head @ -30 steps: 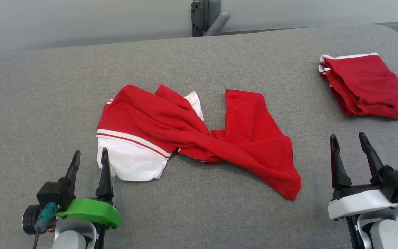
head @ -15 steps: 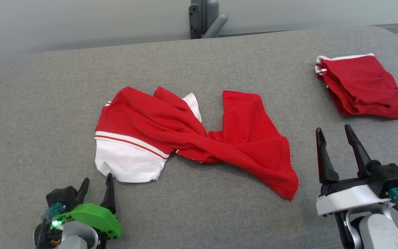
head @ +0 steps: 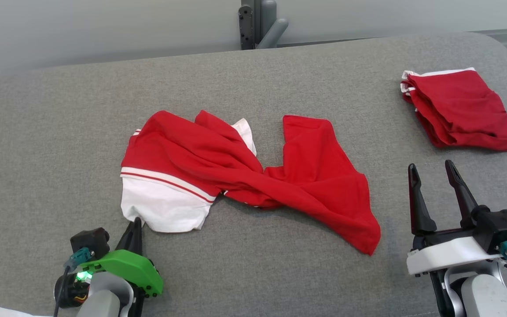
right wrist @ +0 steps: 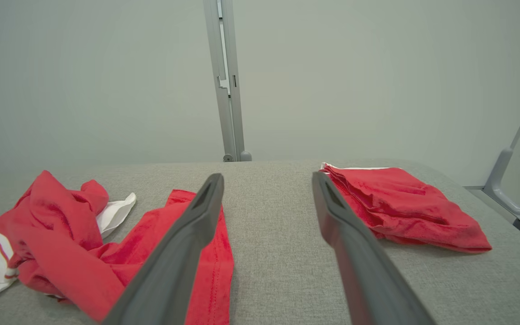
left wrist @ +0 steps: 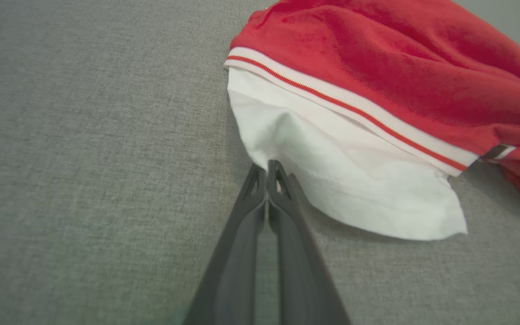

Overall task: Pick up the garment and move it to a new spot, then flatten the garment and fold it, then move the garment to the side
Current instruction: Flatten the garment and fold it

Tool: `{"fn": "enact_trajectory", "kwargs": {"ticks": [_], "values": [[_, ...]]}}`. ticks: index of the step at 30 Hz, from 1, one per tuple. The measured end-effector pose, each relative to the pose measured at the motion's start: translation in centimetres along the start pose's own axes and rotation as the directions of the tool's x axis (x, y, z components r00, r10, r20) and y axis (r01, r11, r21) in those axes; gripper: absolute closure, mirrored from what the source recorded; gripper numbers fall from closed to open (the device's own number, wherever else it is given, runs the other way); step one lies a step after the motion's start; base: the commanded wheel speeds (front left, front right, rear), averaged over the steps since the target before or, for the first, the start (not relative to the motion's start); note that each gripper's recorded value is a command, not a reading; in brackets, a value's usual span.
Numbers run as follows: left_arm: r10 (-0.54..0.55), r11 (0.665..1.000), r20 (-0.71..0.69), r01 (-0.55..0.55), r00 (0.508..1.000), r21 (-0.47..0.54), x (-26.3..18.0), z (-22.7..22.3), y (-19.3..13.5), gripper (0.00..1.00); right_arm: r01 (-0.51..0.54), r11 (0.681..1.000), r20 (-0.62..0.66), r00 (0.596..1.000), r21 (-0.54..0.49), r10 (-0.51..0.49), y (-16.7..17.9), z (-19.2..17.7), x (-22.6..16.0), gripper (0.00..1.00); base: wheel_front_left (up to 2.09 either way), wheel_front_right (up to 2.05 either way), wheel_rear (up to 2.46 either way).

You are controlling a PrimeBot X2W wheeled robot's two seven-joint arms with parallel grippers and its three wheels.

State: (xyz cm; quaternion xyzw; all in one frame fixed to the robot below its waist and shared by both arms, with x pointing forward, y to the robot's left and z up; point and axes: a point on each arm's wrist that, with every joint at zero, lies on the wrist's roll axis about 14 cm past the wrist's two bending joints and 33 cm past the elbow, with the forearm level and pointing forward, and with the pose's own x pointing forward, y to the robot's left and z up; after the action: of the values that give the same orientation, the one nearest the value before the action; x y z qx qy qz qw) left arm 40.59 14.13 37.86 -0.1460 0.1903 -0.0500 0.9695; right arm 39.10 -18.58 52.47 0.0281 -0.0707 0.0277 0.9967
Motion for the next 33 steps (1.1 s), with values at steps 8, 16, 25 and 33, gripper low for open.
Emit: {"fn": "enact_trajectory", "kwargs": {"ticks": [8,16,25,33], "values": [[0.004,1.000,0.043,-0.006,0.999,0.031,-2.0,0.9,1.5,1.00,-0.036,0.999,-0.003,0.999,0.017,0.036,1.4,-0.3,0.6,0.00,0.00,0.00,0.00],[0.054,0.997,0.002,-0.054,0.999,0.052,-4.6,0.7,4.7,1.00,-0.086,0.996,-0.001,0.996,0.037,0.086,3.2,-0.5,1.4,0.00,0.00,0.00,0.00],[0.093,0.994,0.038,-0.095,0.995,0.059,-5.1,1.8,5.4,0.00,-0.099,0.994,-0.004,0.995,0.048,0.099,3.8,-0.6,1.3,0.00,0.00,0.00,0.00],[0.045,0.993,0.205,-0.066,0.978,0.099,-4.3,5.9,3.3,0.00,-0.048,0.998,0.029,0.998,0.035,0.047,1.9,0.7,0.9,0.00,0.00,0.00,0.00]]}}
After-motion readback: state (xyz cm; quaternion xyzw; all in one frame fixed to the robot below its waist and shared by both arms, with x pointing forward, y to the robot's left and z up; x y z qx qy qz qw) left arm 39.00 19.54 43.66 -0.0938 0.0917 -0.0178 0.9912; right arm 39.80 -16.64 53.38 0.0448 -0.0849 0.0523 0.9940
